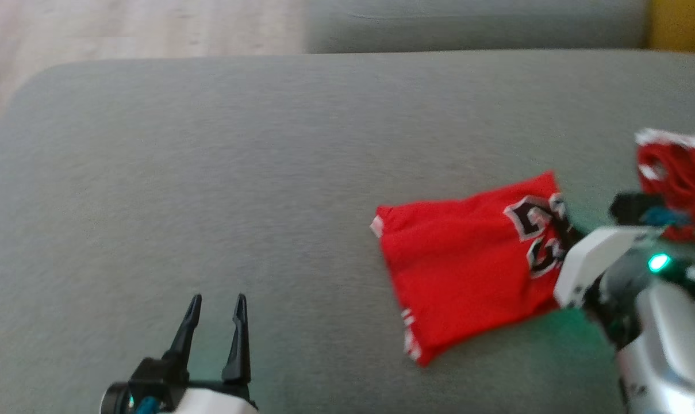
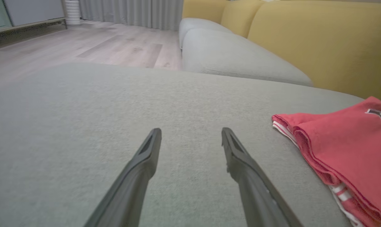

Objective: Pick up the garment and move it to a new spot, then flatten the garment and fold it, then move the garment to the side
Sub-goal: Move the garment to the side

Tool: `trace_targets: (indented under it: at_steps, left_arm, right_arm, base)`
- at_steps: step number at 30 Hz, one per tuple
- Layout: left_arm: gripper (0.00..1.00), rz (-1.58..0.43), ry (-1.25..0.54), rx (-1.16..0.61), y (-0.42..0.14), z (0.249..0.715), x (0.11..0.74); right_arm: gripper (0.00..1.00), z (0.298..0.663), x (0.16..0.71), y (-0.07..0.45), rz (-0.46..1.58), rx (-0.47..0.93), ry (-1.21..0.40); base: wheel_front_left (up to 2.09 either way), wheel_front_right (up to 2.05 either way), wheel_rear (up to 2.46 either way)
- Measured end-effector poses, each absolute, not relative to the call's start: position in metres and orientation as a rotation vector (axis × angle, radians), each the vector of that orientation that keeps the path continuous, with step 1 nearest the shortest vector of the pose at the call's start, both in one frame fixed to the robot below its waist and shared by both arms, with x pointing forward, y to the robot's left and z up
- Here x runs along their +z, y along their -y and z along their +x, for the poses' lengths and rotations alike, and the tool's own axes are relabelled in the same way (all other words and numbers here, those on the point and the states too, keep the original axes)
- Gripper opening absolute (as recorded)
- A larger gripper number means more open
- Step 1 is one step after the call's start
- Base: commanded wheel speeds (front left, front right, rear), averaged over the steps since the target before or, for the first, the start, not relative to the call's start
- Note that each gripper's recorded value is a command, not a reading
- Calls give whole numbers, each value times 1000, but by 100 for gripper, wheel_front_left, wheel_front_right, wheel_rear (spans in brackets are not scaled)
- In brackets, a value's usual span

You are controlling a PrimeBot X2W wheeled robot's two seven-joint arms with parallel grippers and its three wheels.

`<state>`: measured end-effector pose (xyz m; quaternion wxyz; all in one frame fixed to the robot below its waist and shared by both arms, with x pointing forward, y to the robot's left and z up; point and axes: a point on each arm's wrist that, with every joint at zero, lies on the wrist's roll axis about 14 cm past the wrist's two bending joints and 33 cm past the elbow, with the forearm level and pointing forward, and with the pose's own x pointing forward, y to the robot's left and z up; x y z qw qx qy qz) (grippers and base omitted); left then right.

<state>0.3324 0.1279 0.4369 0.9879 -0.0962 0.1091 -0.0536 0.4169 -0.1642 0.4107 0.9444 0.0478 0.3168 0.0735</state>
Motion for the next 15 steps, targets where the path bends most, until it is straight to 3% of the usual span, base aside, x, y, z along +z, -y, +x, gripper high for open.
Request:
trace_targets:
  at_steps: [7, 15]
  left_arm:
    - [100, -182, -193, -256, -85, 365, 445]
    - [100, -173, -203, -481, -15, 398, 439]
  right_arm:
    - [0, 418, 443, 238, 101, -26, -538]
    - [0, 386, 448, 315, 132, -252, -503]
  base:
    - [0, 0, 0]
    - [0, 0, 0]
